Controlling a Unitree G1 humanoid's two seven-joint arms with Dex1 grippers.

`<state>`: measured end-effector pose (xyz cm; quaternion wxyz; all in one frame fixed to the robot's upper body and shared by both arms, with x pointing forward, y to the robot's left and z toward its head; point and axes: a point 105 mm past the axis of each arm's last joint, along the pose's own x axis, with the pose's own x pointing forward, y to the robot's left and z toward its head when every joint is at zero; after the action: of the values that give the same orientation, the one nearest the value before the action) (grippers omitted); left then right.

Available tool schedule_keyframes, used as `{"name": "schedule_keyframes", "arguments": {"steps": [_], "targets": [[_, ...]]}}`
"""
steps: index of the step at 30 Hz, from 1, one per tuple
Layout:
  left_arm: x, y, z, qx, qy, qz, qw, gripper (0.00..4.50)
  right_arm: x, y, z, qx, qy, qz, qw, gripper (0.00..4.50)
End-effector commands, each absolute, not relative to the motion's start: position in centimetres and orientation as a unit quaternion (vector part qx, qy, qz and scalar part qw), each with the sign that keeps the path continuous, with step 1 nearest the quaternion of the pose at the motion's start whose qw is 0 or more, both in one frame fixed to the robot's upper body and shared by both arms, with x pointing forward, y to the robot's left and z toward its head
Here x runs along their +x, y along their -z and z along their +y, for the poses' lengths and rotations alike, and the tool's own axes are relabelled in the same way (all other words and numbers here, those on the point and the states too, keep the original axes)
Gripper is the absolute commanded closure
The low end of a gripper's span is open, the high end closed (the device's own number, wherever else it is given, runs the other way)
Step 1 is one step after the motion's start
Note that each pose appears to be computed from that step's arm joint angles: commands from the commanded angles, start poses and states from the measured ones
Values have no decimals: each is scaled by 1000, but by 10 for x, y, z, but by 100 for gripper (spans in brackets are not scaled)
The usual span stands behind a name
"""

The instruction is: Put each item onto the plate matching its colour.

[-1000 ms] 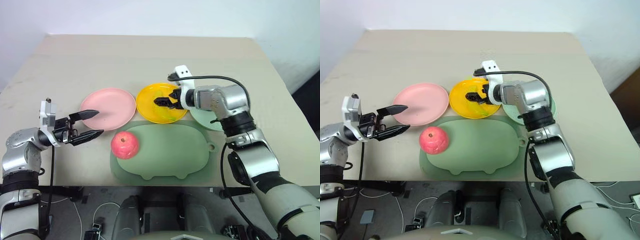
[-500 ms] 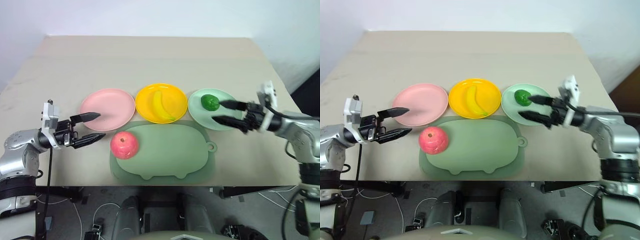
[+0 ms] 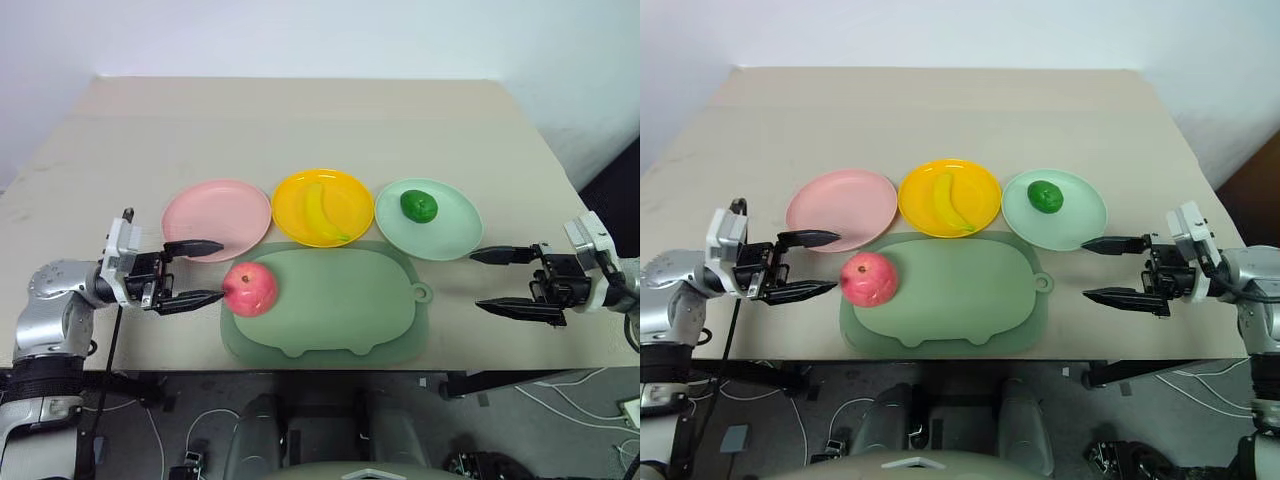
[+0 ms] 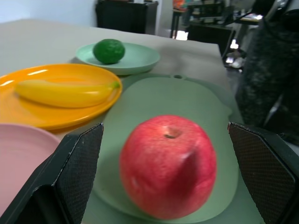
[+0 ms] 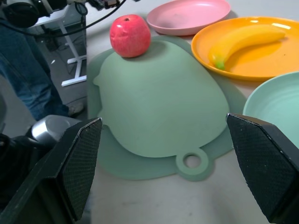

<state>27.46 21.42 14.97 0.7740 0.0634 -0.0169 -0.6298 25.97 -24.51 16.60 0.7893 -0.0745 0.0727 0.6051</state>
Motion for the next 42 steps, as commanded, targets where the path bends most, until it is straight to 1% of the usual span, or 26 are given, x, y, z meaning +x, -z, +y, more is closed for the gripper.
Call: {"name": "schedule_keyframes", "arguments": {"steps": [1, 9, 13, 17, 28, 29, 31, 32, 35, 37, 40, 42], "targets": [[269, -149, 203, 81, 650, -21, 756, 0, 261, -170, -244, -84, -608, 57, 788, 3], [279, -145, 190, 89, 659, -11, 747, 0, 259, -165, -236, -74, -613, 54, 785, 3], [283, -134, 184, 109, 661, 1, 742, 0, 258, -163, -234, -74, -613, 53, 785, 3], [290, -120, 183, 113, 653, 25, 748, 0, 257, -162, -232, -69, -611, 52, 787, 3], [289, -100, 182, 101, 658, 47, 744, 0, 259, -164, -233, -67, -600, 48, 796, 3], [289, -99, 183, 103, 658, 50, 745, 40, 259, -164, -232, -66, -600, 48, 796, 0], [290, -95, 186, 108, 656, 59, 745, 72, 259, -165, -233, -66, -600, 48, 796, 0], [290, -94, 186, 108, 654, 61, 746, 77, 259, -165, -233, -66, -600, 49, 796, 0], [290, -98, 188, 102, 652, 46, 750, 78, 259, -166, -233, -65, -601, 50, 795, 0], [290, -108, 188, 89, 655, 29, 749, 78, 260, -166, -234, -65, -599, 50, 796, 0], [292, -130, 189, 74, 654, -2, 752, 78, 261, -166, -235, -64, -598, 52, 798, 0], [299, -159, 194, 57, 639, -34, 767, 78, 262, -165, -234, -61, -599, 52, 797, 0]]}}
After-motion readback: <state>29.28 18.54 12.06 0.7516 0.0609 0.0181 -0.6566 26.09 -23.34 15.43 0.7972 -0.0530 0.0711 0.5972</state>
